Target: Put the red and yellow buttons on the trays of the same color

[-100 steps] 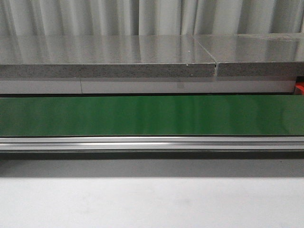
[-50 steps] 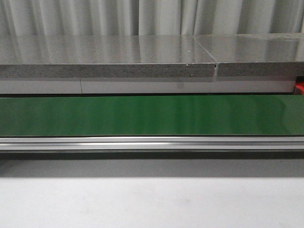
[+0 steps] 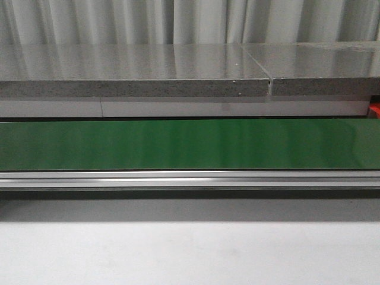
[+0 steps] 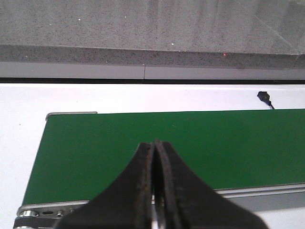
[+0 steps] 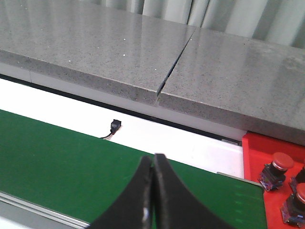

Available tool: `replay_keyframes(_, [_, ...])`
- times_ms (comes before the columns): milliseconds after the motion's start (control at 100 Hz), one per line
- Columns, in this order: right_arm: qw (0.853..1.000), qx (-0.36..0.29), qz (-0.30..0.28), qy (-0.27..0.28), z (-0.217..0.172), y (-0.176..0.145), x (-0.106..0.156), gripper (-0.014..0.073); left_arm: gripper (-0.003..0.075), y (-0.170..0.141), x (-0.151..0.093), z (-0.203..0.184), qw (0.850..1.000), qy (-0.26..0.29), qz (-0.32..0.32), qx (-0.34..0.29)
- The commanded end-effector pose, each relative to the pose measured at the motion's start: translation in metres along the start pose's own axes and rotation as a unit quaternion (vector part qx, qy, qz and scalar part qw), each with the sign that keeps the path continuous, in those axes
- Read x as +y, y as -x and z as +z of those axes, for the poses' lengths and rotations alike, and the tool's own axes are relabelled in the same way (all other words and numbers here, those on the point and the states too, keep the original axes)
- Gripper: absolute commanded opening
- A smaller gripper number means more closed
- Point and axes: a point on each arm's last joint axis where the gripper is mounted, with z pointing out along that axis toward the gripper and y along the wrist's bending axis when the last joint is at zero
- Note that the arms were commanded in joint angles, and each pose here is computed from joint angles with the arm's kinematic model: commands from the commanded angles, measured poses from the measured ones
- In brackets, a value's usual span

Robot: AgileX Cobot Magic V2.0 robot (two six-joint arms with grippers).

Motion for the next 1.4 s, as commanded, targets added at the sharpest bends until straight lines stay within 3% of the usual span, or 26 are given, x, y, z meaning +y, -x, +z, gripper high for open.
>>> replay_keyframes(0, [0.999, -0.030, -0.004, -0.017, -0.002, 0.011, -0.003, -0.0119, -0.0019, 0.014, 0.000, -0.002, 0.999, 0.004, -0.008, -0.041])
replay_keyframes(710, [0.998, -0.044, -0.016, -0.040, -0.011, 0.006, -0.004, -0.0119, -0.0019, 0.014, 0.000, -0.002, 0.999, 0.004, -0.008, -0.041])
replay_keyframes(950, [0.992, -0.095, 0.014, -0.086, -0.015, -0.025, -0.008, -0.0119, -0.0019, 0.014, 0.000, -0.002, 0.999, 0.004, -0.008, -0.041])
replay_keyframes(1390, [0.990, -0.115, 0.024, -0.084, -0.019, -0.100, 0.002, -0.0119, -0.0019, 0.014, 0.000, -0.002, 0.999, 0.004, -0.008, -0.041])
